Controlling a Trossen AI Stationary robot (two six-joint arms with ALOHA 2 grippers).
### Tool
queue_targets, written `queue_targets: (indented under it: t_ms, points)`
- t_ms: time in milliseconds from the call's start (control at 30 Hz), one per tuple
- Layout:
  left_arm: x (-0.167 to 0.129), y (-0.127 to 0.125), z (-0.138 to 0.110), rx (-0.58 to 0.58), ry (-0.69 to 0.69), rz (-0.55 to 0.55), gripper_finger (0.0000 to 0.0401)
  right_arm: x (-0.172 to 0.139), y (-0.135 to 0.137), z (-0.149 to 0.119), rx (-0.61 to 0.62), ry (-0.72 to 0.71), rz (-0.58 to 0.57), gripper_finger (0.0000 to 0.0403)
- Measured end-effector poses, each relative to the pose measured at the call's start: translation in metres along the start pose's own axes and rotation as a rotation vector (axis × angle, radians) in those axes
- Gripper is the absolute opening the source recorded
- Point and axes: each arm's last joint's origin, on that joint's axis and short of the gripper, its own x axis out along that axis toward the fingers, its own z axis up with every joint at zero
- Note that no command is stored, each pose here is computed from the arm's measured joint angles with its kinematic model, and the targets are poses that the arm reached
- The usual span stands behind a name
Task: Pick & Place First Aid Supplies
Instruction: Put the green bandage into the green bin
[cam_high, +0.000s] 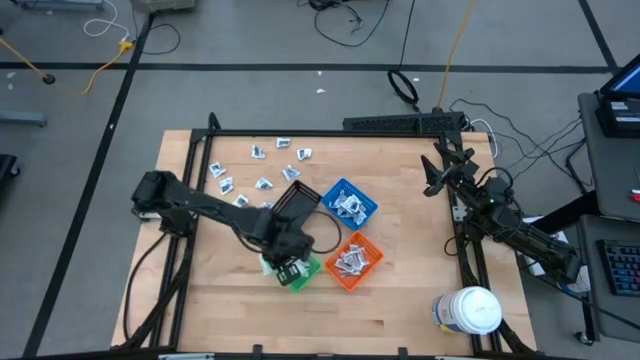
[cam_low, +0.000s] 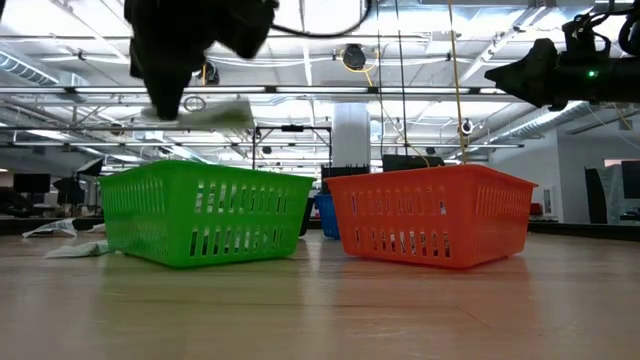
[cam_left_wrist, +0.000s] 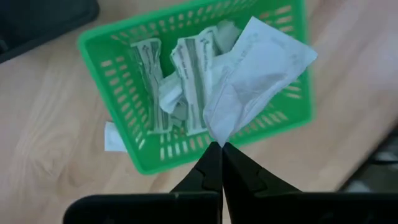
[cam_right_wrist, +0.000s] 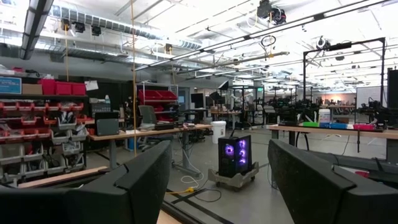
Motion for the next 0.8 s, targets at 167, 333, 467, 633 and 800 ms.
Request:
queue_targets:
  t_ms: [167,333,467,633,800]
  points:
    - [0.021,-0.006,0.005,0.028,0.023,0.029,0.0,0.0,0.0,0.0,0.0,-0.002,0.0,0.0263]
    - [0.039,-0.012,0.007,0.039,0.042,0.053,0.0,0.0,0.0,0.0,0.0,-0.001,0.0,0.0263]
    - [0.046,-0.015,0.007,0.05,0.053,0.046,0.0002,0.0,0.0,0.0,0.0,-0.002,0.0,0.0263]
    - [0.046,-0.016,0.008,0.046,0.036,0.036,0.0038,0.0,0.0,0.0,0.0,-0.001,0.0,0.0263]
    - [0.046,-0.017,0.008,0.054,0.03,0.045,0.0115,0.0,0.0,0.0,0.0,-0.001,0.0,0.0263]
